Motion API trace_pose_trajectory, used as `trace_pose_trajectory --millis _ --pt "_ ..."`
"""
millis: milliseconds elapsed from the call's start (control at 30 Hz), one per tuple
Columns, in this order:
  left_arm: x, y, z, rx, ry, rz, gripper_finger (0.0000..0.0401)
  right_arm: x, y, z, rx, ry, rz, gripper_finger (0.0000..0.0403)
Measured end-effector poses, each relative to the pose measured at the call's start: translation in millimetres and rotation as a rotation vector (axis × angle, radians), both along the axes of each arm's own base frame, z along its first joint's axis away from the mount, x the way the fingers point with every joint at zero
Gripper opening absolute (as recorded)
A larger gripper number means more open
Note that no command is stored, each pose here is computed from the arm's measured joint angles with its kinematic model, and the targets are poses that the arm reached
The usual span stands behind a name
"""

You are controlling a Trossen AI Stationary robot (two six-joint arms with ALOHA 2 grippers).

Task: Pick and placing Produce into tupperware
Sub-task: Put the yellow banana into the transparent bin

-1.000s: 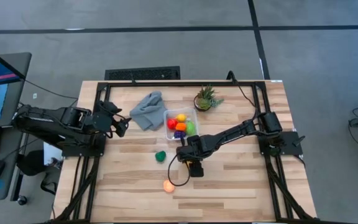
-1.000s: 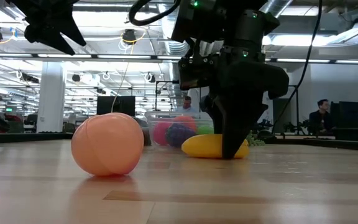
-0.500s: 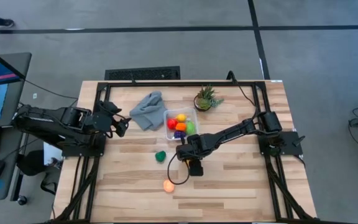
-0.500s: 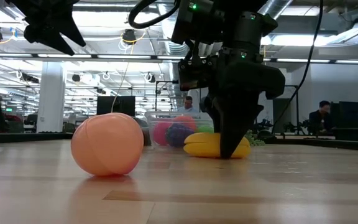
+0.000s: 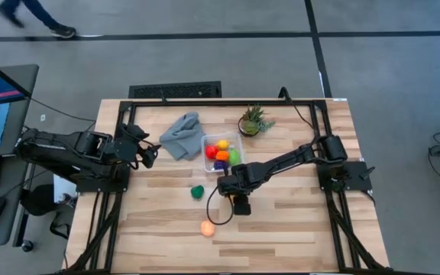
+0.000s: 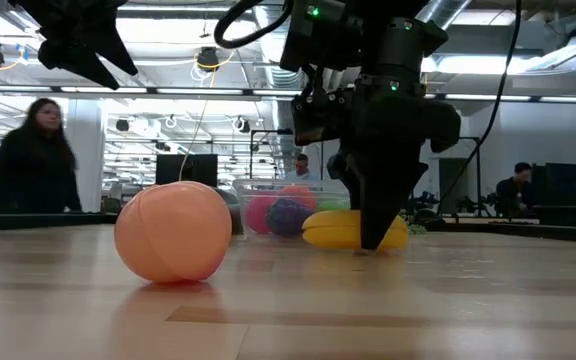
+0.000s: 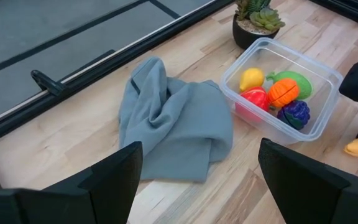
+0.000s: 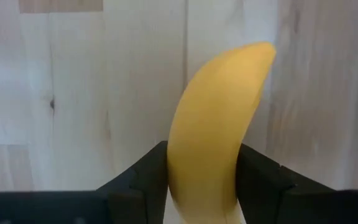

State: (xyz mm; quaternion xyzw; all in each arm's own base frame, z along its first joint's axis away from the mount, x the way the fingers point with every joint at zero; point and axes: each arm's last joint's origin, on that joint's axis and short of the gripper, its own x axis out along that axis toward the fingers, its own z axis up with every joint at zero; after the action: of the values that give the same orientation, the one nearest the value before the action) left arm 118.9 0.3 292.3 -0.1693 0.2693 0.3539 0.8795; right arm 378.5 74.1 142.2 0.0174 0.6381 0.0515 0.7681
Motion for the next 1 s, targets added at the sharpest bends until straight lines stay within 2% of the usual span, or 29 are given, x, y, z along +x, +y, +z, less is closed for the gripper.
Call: trace_pose_trajectory --millis 167,367,633,867,1000 --pt "0.0 0.0 0.0 0.0 0.0 0.0 0.0308 -0.2 -1.2 1.4 -0.002 0.0 -0.007 0.0158" --pt "0.0 0.0 0.0 0.0 0.0 0.0 0.0308 -1.2 1.4 1.8 -0.002 0.004 -0.008 0.018" --pt "0.0 0.0 0.0 0.001 0.0 0.0 0.0308 -1.1 1.2 2.8 0.0 0.003 -0.009 0.016" --pt "0.0 0.0 0.0 0.001 0.0 0.0 0.0308 -1.1 1.6 3.1 0.014 0.004 -0.006 0.0187" --pt "0.0 0.0 0.0 0.001 0.0 0.0 0.0308 -1.1 1.7 3.2 0.018 0.005 -0.005 0.0176"
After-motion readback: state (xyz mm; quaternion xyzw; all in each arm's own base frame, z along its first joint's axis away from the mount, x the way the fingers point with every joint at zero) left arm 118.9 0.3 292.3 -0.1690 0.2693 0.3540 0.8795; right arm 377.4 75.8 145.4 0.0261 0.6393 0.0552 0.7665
